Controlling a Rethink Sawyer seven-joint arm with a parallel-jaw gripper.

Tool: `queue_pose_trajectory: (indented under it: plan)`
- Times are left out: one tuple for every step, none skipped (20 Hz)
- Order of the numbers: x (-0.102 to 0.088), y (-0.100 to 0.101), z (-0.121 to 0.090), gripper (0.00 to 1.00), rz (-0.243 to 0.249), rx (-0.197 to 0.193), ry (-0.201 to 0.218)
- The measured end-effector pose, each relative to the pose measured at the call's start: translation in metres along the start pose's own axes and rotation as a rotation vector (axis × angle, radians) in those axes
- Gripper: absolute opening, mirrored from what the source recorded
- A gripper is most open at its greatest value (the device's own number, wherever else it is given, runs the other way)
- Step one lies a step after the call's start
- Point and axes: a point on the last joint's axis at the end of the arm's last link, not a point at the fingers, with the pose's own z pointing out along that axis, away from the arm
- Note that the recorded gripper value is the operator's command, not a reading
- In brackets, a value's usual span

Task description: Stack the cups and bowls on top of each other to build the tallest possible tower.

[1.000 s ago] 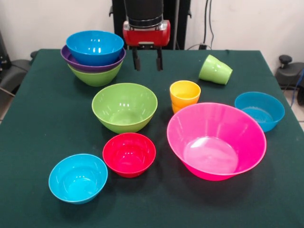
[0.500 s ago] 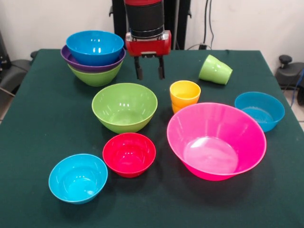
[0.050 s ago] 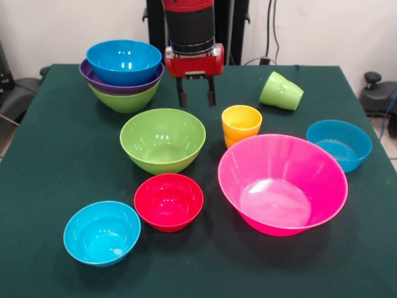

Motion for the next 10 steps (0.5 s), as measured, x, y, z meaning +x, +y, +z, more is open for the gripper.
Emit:
queue_pose_trajectory:
  plan:
    - [-0.001,0.0,0.0,1.0,0.0,0.0,-0.001]
    - [-0.002,-0.001,0.001,1.0,0.002,-0.001,-0.003]
    - [-0.004,-0.001,0.001,1.0,0.003,-0.002,-0.006]
    - [-0.006,-0.002,0.001,1.0,0.005,-0.004,-0.009]
    - [-0.008,-0.002,0.002,1.0,0.007,-0.005,-0.012]
    - [-0.012,-0.003,0.003,1.0,0.009,-0.007,-0.018]
    - [-0.014,-0.003,0.004,1.0,0.011,-0.008,-0.021]
    - [-0.016,-0.004,0.005,1.0,0.013,-0.01,-0.025]
    - [-0.019,-0.004,0.006,1.0,0.015,-0.012,-0.029]
    - [-0.023,-0.005,0.008,1.0,0.02,-0.016,-0.035]
